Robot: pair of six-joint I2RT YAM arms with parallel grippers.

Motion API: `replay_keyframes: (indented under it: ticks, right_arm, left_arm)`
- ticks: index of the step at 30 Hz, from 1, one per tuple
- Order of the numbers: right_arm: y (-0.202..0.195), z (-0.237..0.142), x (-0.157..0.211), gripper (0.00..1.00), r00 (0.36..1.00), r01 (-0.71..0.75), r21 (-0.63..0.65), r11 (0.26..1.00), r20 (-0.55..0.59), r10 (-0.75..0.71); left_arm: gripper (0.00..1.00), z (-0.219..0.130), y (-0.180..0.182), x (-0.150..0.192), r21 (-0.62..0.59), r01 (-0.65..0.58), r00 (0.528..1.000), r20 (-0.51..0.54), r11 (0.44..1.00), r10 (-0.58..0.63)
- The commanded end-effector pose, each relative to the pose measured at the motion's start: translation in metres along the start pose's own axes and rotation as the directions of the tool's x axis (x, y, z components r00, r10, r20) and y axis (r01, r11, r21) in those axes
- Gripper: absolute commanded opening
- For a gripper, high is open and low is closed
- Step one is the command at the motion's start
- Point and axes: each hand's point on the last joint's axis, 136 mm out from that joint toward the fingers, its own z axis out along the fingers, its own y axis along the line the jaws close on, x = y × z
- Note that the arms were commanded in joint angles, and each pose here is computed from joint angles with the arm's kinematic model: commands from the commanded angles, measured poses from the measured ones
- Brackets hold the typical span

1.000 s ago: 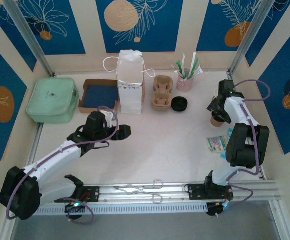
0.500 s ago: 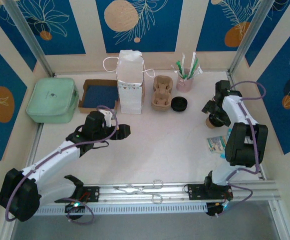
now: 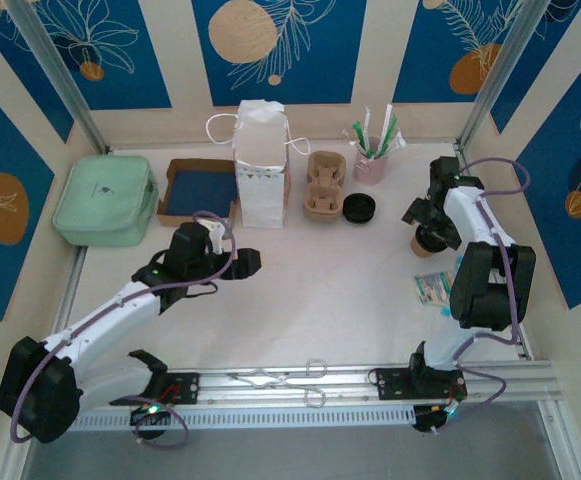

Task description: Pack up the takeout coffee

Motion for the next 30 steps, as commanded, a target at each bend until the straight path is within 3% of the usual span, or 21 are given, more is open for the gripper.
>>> replay_keyframes:
  ticks: [1, 17, 24, 30]
  right_arm:
    - [0.008, -0.006, -0.002, 0.98, 1.0, 0.02, -0.023, 1.0, -0.016, -0.021]
    - [0.003, -0.023, -0.009, 0.98, 0.999, 0.031, 0.023, 0.999, 0.009, -0.031]
    - [-0.007, -0.06, -0.016, 0.98, 0.994, 0.041, 0.06, 0.997, 0.099, -0.046]
    - [0.005, -0.106, -0.018, 0.96, 0.98, 0.063, -0.024, 0.998, 0.193, -0.057]
  left_arm:
    - [0.86, -0.005, -0.005, -0.015, 0.002, -0.016, 0.999, 0.032, 1.0, 0.016]
    - [0.87, -0.006, -0.003, -0.018, -0.008, -0.026, 0.999, 0.035, 1.0, 0.026]
    - [0.87, -0.009, -0.002, -0.019, -0.014, -0.027, 0.999, 0.043, 1.0, 0.028]
    - [0.87, -0.01, -0.003, -0.022, -0.008, -0.016, 0.998, 0.053, 1.0, 0.016]
